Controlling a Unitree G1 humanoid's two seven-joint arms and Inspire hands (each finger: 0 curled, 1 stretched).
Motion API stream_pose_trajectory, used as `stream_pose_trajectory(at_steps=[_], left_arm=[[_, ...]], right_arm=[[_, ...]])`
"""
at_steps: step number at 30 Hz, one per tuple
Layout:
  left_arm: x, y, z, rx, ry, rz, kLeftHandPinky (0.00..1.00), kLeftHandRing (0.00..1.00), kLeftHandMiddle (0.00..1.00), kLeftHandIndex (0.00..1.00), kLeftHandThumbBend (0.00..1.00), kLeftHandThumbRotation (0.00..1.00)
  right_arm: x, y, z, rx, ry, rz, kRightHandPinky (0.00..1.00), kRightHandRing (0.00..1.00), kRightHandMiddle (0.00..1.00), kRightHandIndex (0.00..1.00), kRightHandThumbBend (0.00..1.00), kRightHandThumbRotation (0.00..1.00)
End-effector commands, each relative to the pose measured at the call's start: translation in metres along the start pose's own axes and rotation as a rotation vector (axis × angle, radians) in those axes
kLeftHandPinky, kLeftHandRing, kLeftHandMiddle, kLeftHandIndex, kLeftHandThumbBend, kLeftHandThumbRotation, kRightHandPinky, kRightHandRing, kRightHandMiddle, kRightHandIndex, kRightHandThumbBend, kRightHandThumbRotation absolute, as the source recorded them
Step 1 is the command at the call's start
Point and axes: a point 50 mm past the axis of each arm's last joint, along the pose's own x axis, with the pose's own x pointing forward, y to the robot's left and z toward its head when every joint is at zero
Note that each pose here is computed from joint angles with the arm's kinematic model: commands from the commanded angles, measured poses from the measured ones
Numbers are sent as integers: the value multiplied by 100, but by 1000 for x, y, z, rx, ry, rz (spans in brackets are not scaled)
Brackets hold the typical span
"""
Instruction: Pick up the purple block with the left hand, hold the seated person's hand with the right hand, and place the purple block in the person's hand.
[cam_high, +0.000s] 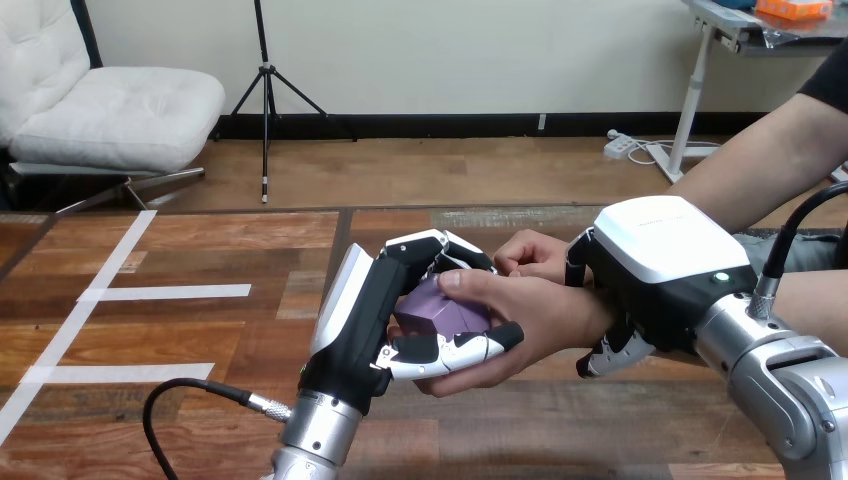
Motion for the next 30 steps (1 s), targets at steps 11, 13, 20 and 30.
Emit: stream_pose_trajectory(at_steps=[11, 13, 20, 30], left_arm=[[11, -3, 12, -10, -59, -24, 32, 38, 46, 50, 72, 0], [10, -3, 12, -10, -58, -25, 32, 38, 46, 50, 72, 0], [11, -3, 12, -14, -54, -29, 32, 38, 46, 50, 72, 1], [11, -2, 11, 6, -41, -51, 32, 40, 48, 51, 72, 5]], right_arm=[[2, -17, 3, -17, -29, -107, 20, 27, 36, 52, 79, 0], [2, -17, 3, -14, -28, -107, 20, 27, 35, 53, 79, 0], [2, -16, 2, -27, -22, -114, 21, 30, 38, 61, 81, 0], [0, -15, 2, -40, -18, -114, 30, 41, 50, 65, 81, 0]])
